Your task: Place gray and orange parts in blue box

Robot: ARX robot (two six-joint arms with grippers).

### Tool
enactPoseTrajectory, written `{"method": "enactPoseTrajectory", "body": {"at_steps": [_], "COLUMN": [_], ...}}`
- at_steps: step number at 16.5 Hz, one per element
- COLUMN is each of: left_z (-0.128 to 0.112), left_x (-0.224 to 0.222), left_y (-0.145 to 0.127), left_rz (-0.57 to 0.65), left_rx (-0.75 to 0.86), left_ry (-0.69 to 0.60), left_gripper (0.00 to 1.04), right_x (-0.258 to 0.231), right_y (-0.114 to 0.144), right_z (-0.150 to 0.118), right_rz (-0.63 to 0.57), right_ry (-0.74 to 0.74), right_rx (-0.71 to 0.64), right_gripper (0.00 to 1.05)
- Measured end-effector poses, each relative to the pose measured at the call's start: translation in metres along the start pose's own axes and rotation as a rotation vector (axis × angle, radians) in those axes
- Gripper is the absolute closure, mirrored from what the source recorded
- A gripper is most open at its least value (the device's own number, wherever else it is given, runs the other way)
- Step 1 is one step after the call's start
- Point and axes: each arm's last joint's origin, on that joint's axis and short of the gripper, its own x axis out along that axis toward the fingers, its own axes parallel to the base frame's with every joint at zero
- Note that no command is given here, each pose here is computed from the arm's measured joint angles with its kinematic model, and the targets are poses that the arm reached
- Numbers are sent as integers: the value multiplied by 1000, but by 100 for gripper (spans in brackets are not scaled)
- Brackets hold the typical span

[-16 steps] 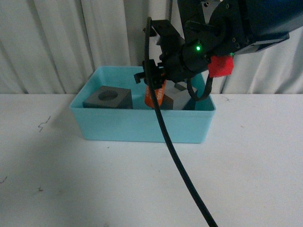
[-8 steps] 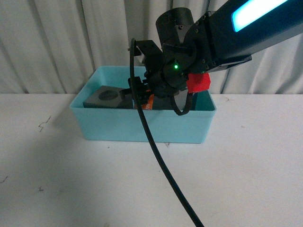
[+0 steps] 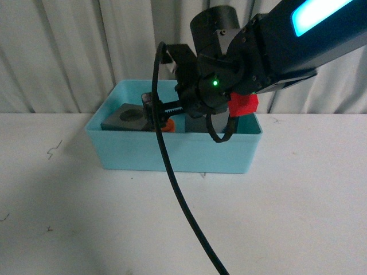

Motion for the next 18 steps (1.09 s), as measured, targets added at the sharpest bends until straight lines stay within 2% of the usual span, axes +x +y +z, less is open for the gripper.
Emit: {"method": "enactPoseTrajectory", "body": {"at_steps": [3, 4, 5, 6, 8, 10, 11, 13, 14, 15, 16, 17, 18], "left_z": [0, 0, 0, 0, 0, 0, 0, 0, 0, 0, 0, 0, 0], "left_x": [0, 0, 0, 0, 0, 0, 0, 0, 0, 0, 0, 0, 0], "left_y": [0, 0, 0, 0, 0, 0, 0, 0, 0, 0, 0, 0, 0], "left_rz": [0, 0, 0, 0, 0, 0, 0, 0, 0, -1, 1, -1, 1], "left_rx": [0, 0, 0, 0, 0, 0, 0, 0, 0, 0, 0, 0, 0], "left_ry": [0, 0, 0, 0, 0, 0, 0, 0, 0, 0, 1, 0, -1], "left_gripper": [7, 7, 7, 7, 7, 7, 7, 7, 7, 7, 7, 7, 7], "right_x": [-100, -149, -198, -238, -305, -355, -367, -366, -367, -368, -369, -380, -386], "right_y": [-7, -15, -25, -33, -39, -22, -3, 25, 22, 20, 22, 17, 15], "right_z": [45, 53, 46, 23, -50, -118, -152, -202, -196, -194, -204, -194, -195], "right_rz": [-57, -108, -184, -279, -461, -631, -681, -654, -674, -611, -588, -593, -626], "right_ry": [-247, -334, -376, -365, -250, -179, -140, -7, -81, -347, -484, -600, -612], "right_rx": [-20, -19, -5, 26, 129, 272, 350, 386, 397, 323, 212, 136, 122], "right_gripper": [6, 6, 6, 6, 6, 6, 6, 6, 7, 18, 31, 44, 55]}}
